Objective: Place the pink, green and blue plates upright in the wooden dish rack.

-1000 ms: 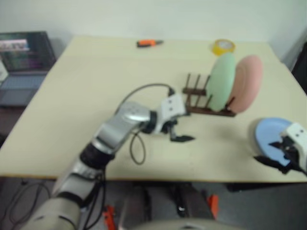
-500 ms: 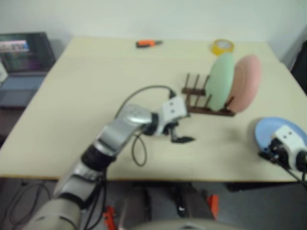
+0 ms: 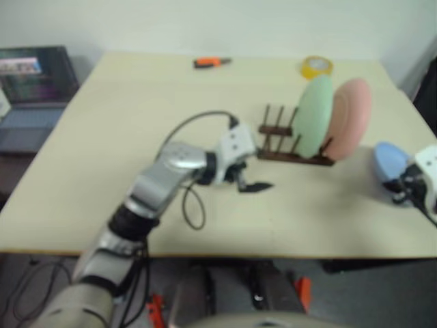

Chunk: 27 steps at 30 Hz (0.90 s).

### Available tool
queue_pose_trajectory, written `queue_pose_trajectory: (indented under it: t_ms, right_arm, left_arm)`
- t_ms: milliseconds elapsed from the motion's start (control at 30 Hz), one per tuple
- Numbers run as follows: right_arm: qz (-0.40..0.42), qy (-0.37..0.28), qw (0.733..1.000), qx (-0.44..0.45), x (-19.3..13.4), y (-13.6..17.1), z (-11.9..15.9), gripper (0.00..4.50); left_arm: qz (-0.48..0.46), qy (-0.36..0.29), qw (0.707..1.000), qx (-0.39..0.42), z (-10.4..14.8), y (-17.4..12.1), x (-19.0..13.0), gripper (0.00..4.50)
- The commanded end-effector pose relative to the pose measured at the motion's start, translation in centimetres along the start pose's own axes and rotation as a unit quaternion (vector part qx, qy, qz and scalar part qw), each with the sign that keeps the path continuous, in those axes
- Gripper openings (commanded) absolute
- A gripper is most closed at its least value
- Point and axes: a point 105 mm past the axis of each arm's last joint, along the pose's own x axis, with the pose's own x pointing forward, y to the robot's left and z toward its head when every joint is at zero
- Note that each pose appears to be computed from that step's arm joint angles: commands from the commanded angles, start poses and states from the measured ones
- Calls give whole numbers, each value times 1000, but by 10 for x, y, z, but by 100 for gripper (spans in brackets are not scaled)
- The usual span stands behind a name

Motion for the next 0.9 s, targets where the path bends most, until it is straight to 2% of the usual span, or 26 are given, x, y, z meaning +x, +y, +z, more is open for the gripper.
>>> queue_pose_trajectory:
  t_ms: [33, 167, 333, 467, 600, 733, 833, 900]
  right_arm:
    - [-30, -47, 998, 4, -16, -12, 23, 3]
    - [-44, -56, 997, 5, -23, -16, 28, 3]
    - [-64, -74, 995, -12, -36, -21, 40, 3]
    - [-111, -123, 986, -23, -61, -37, 69, 3]
    - [-106, -227, 967, -43, -90, -32, 121, 3]
    - [-60, -329, 941, -54, -107, -9, 166, 3]
    - [23, -449, 891, -56, -124, 26, 212, 3]
    - [66, -506, 858, -49, -132, 44, 233, 3]
  left_arm:
    - [4, -39, 999, 25, 21, 5, -3, 450]
    - [9, -66, 998, 20, 35, 8, 1, 450]
    - [-24, -75, 996, 28, 49, -4, 16, 450]
    - [3, -86, 996, 28, 59, 10, 13, 450]
    - [12, -97, 994, 40, 67, 18, 6, 450]
    - [33, -91, 995, 40, 61, 28, -2, 450]
    - [70, -69, 995, 29, 46, 43, -17, 450]
    - [92, -55, 994, 23, 36, 50, -27, 450]
